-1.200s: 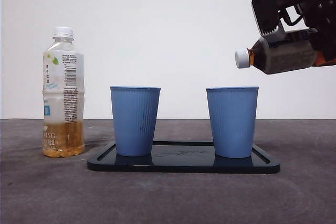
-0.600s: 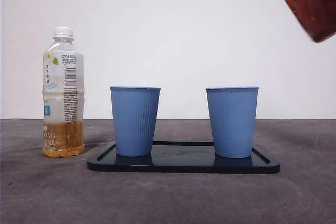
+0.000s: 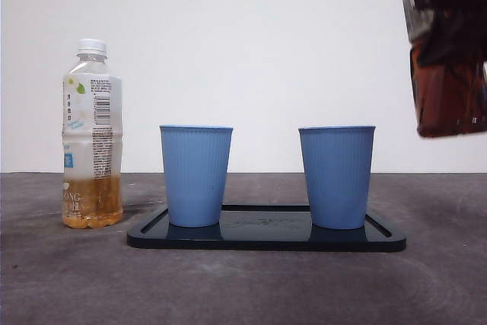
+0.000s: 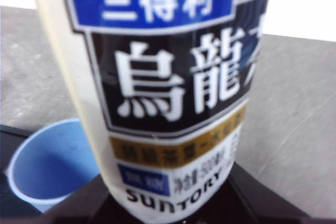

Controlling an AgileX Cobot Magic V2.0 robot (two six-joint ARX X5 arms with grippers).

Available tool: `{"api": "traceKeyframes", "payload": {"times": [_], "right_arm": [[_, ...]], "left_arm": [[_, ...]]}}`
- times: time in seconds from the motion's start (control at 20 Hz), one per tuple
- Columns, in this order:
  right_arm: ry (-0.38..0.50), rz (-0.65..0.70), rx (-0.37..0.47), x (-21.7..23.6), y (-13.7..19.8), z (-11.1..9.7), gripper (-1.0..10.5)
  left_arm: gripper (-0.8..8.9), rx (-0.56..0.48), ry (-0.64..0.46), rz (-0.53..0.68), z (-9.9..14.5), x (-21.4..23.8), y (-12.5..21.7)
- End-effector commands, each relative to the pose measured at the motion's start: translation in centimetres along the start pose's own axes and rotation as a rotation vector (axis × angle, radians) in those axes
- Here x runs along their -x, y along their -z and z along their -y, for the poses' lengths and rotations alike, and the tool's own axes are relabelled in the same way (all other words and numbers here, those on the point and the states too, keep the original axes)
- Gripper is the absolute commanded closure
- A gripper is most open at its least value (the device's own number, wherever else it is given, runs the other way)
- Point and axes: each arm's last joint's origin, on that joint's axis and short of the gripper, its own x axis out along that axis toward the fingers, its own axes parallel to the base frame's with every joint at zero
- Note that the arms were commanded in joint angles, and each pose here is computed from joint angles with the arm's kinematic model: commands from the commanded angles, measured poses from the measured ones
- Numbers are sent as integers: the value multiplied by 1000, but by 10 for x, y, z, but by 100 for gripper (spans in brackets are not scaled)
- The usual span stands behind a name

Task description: Pour the drink into the cup

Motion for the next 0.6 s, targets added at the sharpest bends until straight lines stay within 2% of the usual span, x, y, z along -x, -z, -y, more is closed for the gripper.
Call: {"api": "traceKeyframes", "payload": {"times": [0.05, 0.3, 0.6], "right_arm": [[3, 77, -71, -6, 5, 5, 865], [-10, 82, -98, -29, 33, 17, 865], [-33, 60, -100, -58, 54, 18, 865]], "left_arm": [[339, -24, 7, 25, 2, 3, -5], [339, -24, 7, 25, 2, 3, -5], [339, -24, 7, 25, 2, 3, -5]]}}
